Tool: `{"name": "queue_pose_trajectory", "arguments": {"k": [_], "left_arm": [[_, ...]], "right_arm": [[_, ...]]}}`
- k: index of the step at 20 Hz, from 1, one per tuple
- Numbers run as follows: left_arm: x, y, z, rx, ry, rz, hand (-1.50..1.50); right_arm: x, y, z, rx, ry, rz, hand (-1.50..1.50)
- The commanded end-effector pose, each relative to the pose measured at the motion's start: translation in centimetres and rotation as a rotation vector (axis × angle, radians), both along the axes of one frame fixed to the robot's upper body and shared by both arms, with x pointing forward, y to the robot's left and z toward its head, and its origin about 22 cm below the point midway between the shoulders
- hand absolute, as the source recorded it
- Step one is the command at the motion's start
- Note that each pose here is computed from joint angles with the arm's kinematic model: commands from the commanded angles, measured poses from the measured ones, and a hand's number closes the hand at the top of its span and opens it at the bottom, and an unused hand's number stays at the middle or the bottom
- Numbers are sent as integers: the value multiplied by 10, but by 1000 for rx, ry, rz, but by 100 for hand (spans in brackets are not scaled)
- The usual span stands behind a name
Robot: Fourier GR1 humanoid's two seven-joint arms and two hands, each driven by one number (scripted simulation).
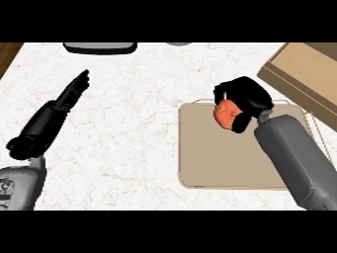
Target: Pick the squash from the tray and place it in the cardboard box
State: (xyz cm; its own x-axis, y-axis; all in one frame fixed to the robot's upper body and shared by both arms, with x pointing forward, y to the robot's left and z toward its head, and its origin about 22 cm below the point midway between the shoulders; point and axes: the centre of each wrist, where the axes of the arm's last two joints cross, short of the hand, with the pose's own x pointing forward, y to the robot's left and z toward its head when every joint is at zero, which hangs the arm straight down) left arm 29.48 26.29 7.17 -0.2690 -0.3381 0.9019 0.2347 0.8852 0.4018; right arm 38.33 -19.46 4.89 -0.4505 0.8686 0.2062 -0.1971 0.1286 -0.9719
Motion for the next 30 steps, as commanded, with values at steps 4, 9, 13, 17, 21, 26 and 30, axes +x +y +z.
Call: {"name": "queue_pose_trajectory", "arguments": {"k": [4, 9, 13, 17, 21, 26, 30], "left_arm": [[9, -12, 10, -1, 13, 22, 0], [-10, 14, -14, -4, 14, 33, 0], [-8, 2, -10, 2, 14, 39, 0], [-2, 10, -5, -2, 13, 12, 0], [5, -15, -9, -4, 6, 3, 0], [-8, 1, -8, 0, -2, -2, 0], [12, -11, 1, 16, -4, -12, 0]], "right_arm": [[15, 2, 60, 14, -272, 97, 150], [12, -24, 116, 157, -348, -58, 150], [18, -65, 138, 299, -368, -301, 150], [34, -82, 154, 354, -397, -473, 150], [41, -126, 180, 407, -425, -575, 150], [46, -176, 163, 337, -428, -641, 150], [41, -206, 150, 183, -322, -667, 150]]}}
